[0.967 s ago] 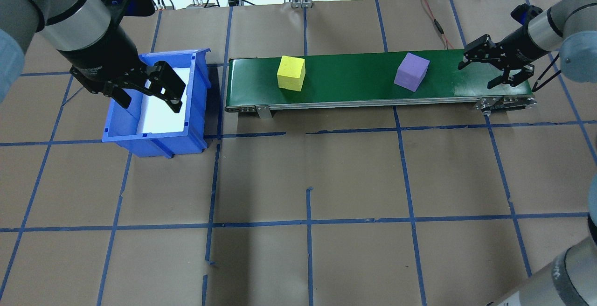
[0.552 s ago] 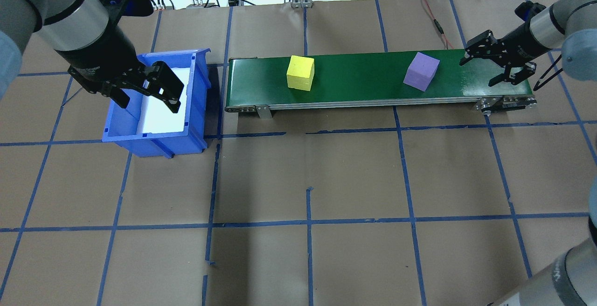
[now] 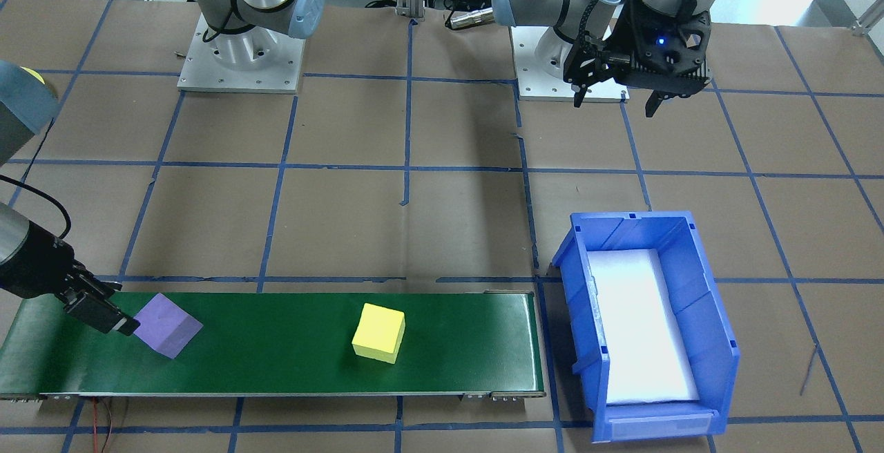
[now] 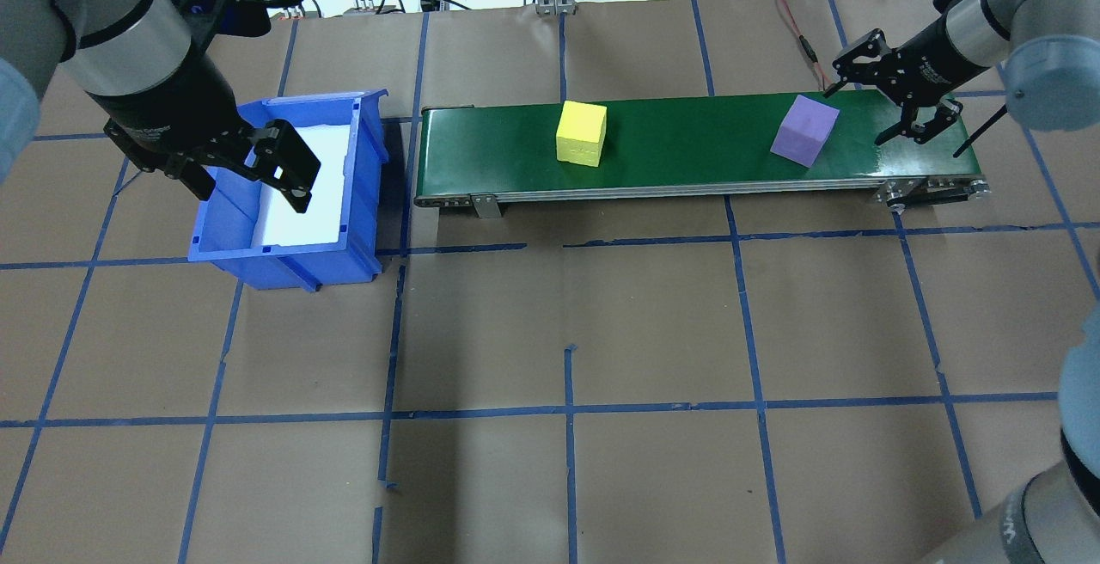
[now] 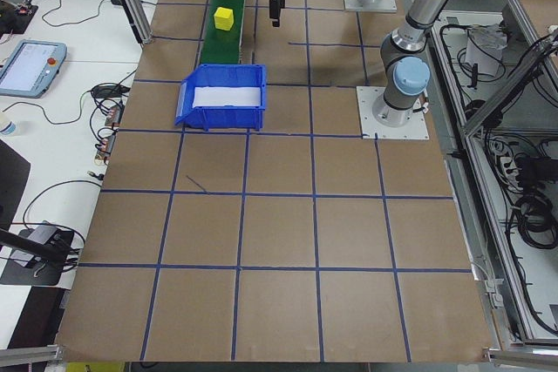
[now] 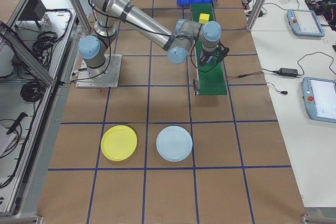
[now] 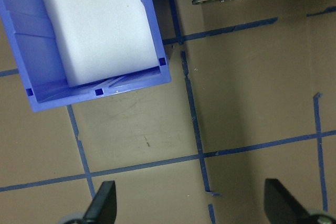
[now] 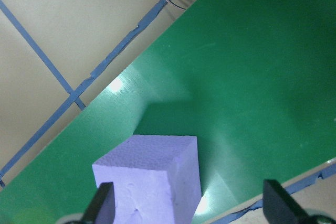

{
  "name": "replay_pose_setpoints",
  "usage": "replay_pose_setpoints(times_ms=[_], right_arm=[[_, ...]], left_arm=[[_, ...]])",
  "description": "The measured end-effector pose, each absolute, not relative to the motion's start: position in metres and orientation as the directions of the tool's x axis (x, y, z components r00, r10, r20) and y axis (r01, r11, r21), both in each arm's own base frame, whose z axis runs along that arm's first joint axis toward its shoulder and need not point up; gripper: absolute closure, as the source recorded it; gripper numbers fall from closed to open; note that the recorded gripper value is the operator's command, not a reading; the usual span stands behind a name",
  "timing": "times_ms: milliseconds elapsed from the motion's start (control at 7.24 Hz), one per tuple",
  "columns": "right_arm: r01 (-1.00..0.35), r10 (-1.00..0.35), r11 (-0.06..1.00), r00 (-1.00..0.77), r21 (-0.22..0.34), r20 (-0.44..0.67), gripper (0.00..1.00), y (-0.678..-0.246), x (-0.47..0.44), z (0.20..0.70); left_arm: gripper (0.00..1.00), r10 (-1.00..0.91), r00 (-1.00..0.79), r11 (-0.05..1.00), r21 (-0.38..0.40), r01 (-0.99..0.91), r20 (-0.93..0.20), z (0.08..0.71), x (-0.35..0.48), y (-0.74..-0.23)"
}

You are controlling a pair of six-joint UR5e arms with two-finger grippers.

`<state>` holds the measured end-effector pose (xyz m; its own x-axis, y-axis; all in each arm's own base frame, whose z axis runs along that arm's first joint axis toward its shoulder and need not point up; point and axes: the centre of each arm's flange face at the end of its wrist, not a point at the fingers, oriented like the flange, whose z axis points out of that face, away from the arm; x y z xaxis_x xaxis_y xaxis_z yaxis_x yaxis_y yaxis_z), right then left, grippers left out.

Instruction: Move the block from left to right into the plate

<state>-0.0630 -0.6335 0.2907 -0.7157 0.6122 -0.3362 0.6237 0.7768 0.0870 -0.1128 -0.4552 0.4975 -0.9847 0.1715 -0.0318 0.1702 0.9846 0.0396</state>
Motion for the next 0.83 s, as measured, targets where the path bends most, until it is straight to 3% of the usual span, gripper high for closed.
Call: replay_pose_setpoints(times_ms=[829], right_arm=[[0.647,0.637,0.756,-0.695,0.099,-0.332,0.02,-0.655,-0.067,0.279]], left_arm=[[0.0,0.171,-0.985,0.985,0.021,0.171,0.01,0.497,-0.115,-0.458]])
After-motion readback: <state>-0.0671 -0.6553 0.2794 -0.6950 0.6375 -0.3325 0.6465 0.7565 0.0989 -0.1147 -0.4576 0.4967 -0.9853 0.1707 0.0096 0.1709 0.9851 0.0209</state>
